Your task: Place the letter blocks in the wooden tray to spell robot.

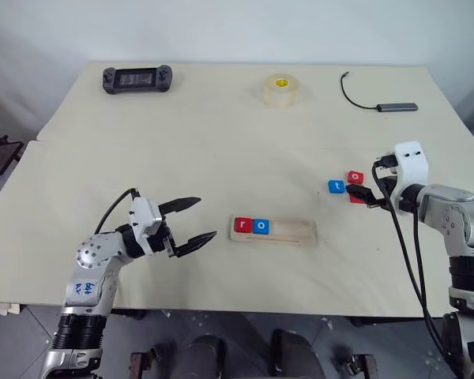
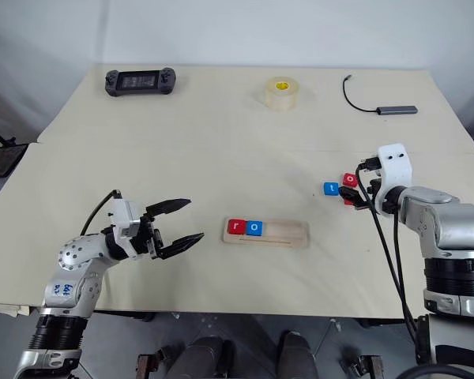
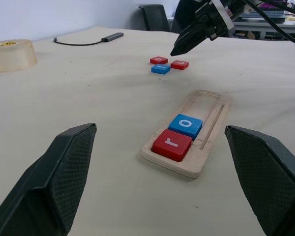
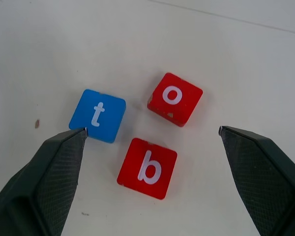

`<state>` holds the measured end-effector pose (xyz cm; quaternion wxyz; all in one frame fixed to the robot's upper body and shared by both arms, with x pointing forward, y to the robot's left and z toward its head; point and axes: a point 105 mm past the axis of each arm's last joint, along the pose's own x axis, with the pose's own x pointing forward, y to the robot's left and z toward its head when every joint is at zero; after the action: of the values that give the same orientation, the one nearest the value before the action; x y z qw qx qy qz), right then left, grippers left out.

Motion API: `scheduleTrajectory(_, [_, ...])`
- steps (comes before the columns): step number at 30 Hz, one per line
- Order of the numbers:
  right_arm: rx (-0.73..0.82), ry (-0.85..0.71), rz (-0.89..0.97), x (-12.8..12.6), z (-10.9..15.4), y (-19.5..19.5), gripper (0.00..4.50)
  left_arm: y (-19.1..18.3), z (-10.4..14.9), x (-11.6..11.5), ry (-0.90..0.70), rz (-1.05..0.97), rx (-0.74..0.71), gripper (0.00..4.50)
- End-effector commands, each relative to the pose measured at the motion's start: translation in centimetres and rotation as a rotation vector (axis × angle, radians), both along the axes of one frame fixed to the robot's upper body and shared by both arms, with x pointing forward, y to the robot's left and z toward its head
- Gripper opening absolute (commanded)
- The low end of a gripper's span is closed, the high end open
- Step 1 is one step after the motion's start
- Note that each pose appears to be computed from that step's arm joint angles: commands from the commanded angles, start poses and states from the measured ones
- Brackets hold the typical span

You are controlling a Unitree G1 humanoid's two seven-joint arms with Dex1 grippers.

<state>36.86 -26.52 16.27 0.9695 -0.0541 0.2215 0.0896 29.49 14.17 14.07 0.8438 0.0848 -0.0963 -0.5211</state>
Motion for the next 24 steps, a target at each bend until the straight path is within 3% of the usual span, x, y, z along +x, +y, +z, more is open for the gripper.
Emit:
scheduleTrajectory(1, [-0.015, 0.006, -0.032, -0.2, -0.3, -0.3, 4.50, -0.4, 0.7, -0.2, -0.035, -0.028, -0.004, 4.45])
scheduleTrajectory(7, [-0.049, 0.036, -0.122, 0.4, -2.3, -1.2, 4.50, -0.8, 0.8, -0.1, -0.040, -0.042, -0.006, 4.45])
scheduleTrajectory(10, [-0.032, 0.053, -0.109, 0.3, -2.9, -0.6, 3.87, -0.8, 0.9, -0.2, -0.043, -0.041, -0.006, 4.50])
scheduleTrajectory(17, [-0.015, 0.043, -0.106, 0.2, -2.7, -0.2, 1.56, -1.0, 0.6, -0.4, -0.031, -0.040, -0.016, 4.50])
scheduleTrajectory(24, [0.037, 0.025, -0.124, -2.0, -1.1, 0.6, 1.46, -2.0, 0.8, 0.0, -0.038, -0.098, -0.018, 4.50])
